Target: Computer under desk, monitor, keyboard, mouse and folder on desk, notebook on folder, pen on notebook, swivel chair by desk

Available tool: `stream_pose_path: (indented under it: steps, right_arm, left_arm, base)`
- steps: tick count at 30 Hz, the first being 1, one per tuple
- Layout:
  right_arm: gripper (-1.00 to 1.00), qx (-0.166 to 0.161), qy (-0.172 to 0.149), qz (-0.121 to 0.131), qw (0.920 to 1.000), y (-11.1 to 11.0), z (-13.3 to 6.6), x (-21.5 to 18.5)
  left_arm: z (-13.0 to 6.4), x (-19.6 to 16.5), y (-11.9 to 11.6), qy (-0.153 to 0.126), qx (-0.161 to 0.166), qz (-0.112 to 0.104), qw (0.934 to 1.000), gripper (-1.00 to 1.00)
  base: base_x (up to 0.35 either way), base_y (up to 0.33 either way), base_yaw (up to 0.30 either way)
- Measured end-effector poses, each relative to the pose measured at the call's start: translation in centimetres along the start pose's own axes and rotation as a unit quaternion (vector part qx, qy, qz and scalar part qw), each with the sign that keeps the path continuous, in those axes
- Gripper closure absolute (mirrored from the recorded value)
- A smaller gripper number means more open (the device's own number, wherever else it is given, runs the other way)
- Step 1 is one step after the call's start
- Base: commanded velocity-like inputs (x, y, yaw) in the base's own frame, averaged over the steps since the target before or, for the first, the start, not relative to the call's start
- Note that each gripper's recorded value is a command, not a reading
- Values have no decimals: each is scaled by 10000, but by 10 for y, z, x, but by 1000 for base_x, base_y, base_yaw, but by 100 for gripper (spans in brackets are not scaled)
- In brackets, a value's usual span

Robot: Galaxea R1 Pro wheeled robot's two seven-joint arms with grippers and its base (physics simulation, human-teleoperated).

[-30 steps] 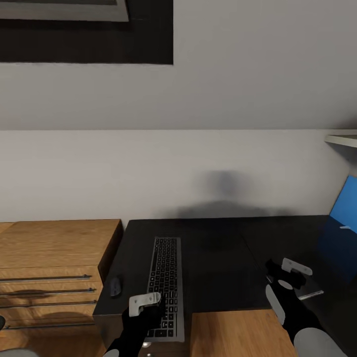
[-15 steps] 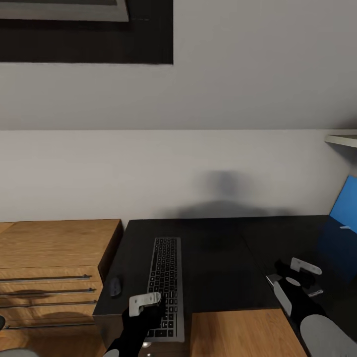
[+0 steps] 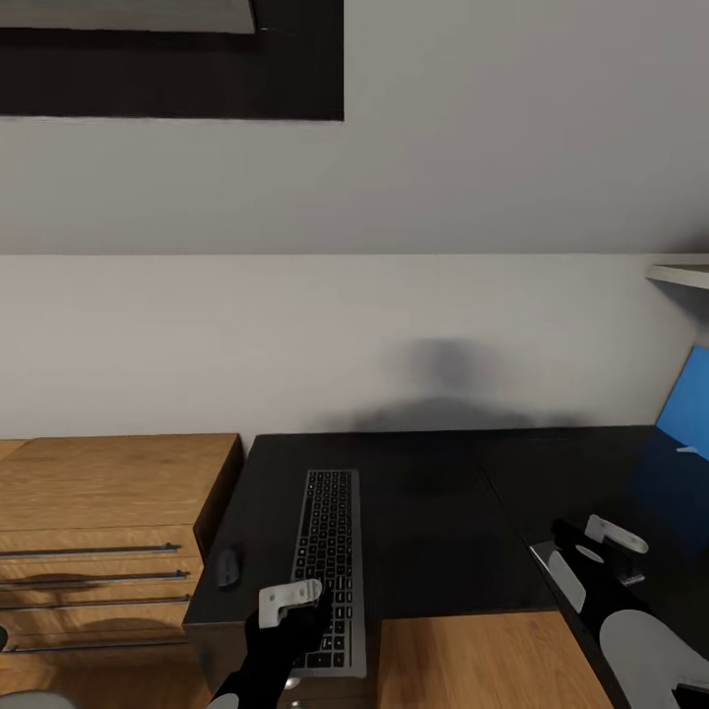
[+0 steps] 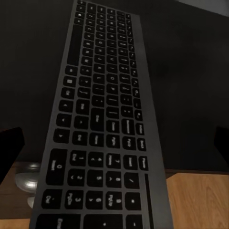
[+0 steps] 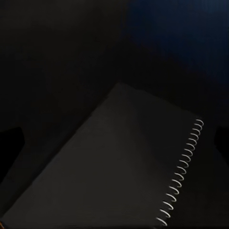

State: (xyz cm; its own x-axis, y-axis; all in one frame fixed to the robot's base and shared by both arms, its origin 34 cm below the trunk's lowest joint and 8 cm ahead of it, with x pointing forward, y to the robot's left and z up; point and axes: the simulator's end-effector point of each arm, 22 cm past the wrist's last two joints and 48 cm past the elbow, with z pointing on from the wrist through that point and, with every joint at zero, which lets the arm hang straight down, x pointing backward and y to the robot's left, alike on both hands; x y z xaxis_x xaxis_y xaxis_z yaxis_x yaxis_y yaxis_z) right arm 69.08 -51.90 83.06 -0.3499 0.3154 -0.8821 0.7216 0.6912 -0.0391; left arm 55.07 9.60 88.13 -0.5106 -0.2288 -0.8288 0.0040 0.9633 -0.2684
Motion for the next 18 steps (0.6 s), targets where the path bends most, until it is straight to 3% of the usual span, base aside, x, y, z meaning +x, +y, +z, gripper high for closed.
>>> stream_pose_path:
  steps: [18]
  right_arm:
    - [-100,-8,21,67,10000,4,13,22]
  left_arm:
    - [14,20,7,-2,0,3,10000,-100]
  base:
    - [0,0,0]
